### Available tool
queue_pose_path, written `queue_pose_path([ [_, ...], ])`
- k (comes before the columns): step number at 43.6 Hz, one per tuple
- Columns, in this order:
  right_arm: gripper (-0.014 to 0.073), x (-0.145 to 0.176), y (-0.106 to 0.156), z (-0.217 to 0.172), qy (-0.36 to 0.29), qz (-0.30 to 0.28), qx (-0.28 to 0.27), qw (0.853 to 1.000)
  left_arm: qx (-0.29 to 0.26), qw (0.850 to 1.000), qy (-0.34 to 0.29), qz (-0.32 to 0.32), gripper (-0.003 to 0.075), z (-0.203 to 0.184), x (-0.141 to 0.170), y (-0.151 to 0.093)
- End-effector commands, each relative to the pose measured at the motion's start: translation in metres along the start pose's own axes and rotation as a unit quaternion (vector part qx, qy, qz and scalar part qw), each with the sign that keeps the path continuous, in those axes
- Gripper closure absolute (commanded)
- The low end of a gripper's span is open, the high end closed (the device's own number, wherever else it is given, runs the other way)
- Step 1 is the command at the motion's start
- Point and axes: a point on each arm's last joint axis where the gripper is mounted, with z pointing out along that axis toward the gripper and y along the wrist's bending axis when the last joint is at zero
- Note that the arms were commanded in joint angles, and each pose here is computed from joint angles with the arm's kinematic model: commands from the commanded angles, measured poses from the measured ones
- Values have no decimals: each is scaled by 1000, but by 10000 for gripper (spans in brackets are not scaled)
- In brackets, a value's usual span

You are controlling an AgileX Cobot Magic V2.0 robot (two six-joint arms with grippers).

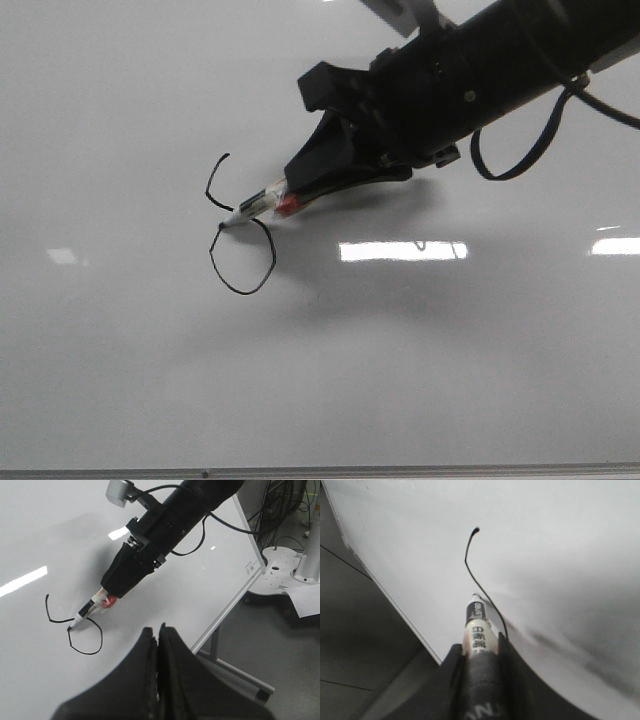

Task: Write number 8 on whiteboard

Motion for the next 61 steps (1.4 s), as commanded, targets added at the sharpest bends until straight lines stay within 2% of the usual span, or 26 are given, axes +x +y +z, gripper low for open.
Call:
queue_pose_path([
  [1,661,-28,-5,-29,-59,-14,30,998,-8,999,-49,-11,741,-2,-15,2],
  [11,661,-37,-11,-51,-81,-9,25,996,-8,999,-49,-11,741,-2,-15,2],
  [30,661,-42,4,-43,-105,-9,9,994,-8,999,-49,-11,741,-2,-15,2],
  [43,653,-42,19,-14,-77,-36,-23,996,-8,999,-48,-11,741,-2,-15,2],
  [47,653,-44,31,-21,-76,-49,-65,994,-8,999,-48,-11,741,-2,-15,2],
  [51,653,-51,51,-41,-93,-87,-105,986,-9,999,-49,-11,741,-2,-15,2],
  [56,653,-55,69,-67,-92,-177,-105,974,-9,998,-58,-17,741,-3,-17,2],
  [58,653,-53,75,-76,-76,-226,-99,966,-9,998,-56,-12,741,-3,-19,2],
  [61,653,-45,87,-87,-38,-305,-99,946,-6,1000,-27,6,735,-1,-24,2],
])
